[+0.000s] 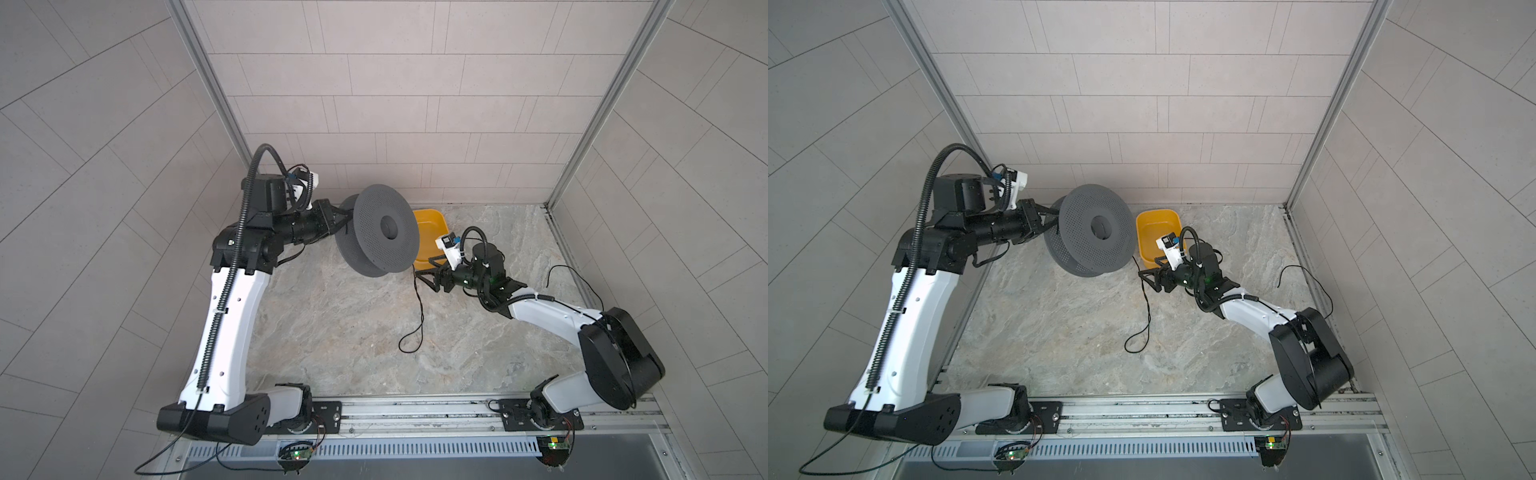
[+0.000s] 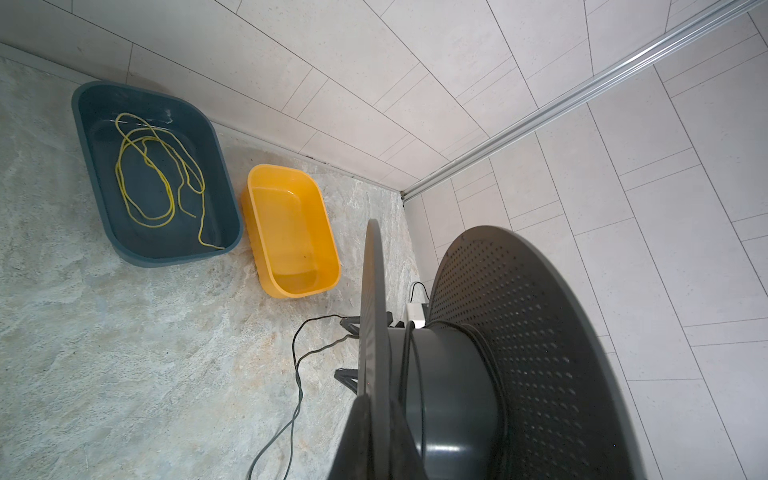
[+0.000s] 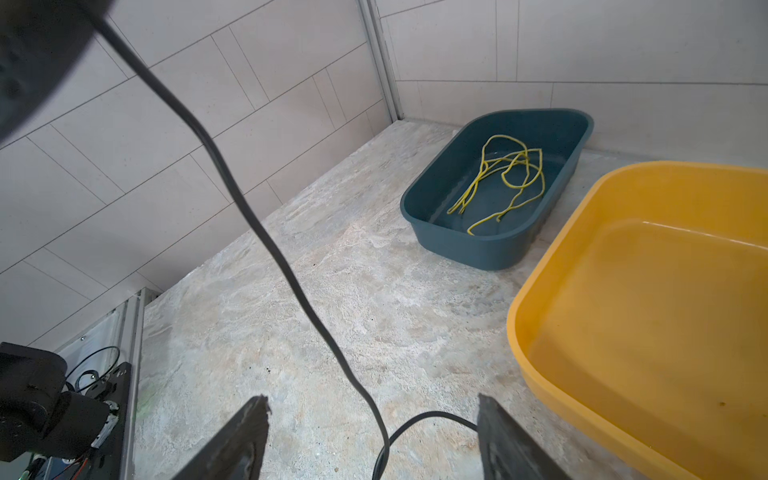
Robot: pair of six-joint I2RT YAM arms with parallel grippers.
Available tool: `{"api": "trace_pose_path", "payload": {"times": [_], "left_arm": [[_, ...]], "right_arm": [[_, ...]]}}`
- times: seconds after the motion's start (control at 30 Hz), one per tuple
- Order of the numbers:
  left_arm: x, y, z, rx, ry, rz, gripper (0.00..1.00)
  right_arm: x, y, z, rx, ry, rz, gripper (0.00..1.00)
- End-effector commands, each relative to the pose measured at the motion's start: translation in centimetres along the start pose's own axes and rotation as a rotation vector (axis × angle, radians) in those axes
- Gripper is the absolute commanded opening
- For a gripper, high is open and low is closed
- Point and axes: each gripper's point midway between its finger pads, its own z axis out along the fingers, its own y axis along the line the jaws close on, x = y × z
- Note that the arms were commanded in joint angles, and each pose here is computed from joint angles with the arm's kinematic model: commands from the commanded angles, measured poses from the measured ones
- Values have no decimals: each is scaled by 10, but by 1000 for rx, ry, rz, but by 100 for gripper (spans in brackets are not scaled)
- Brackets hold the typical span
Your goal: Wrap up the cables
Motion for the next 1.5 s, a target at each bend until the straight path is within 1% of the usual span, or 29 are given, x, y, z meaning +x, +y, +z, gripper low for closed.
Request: {"api": "trace_pose_path", "payload": {"times": [0.0,0.1,0.23,0.37,0.47,0.57,0.67,0.7,0.83,0.93,1.03,1.17,1.23,1.3,1.33,1.47], "left_arm": [[-17,-33,-16,87,-76,68,0],[-18,-30,-15,78,-76,61,0],[-21,-29,-16,69,-103,51,0],[-26,-28,-17,57,-127,50,0],[-29,-24,-16,36,-142,43,0],[-33,-19,-14,27,-162,20,0],[-40,-14,-10,25,-197,-21,0],[-42,-13,-9,26,-212,-45,0],[-50,0,-9,-23,-268,-83,0],[-55,14,-10,-83,-322,-86,0],[-57,30,-12,-149,-363,-89,0],[-57,42,-13,-195,-397,-80,0],[-57,48,-15,-232,-410,-67,0],[-56,57,-16,-277,-426,-70,0],[-55,61,-18,-303,-432,-45,0],[-53,73,-21,-370,-469,-39,0]], "right_arm": [[-10,6,13,-50,-36,-39,66],[-5,8,24,-76,-38,-9,54],[7,17,40,-114,-11,6,46],[15,20,45,-122,-8,23,30],[16,18,40,-88,-17,27,15],[18,17,32,-55,-20,20,8],[23,16,27,-33,6,24,3],[24,16,26,-25,14,20,0],[29,19,22,28,65,-29,0],[32,25,20,90,132,-127,0],[33,35,17,122,184,-227,0],[26,56,12,121,222,-390,0],[20,66,8,120,230,-449,0],[12,73,5,122,226,-480,0],[7,78,4,125,226,-505,0],[-2,102,7,124,246,-620,0]]}}
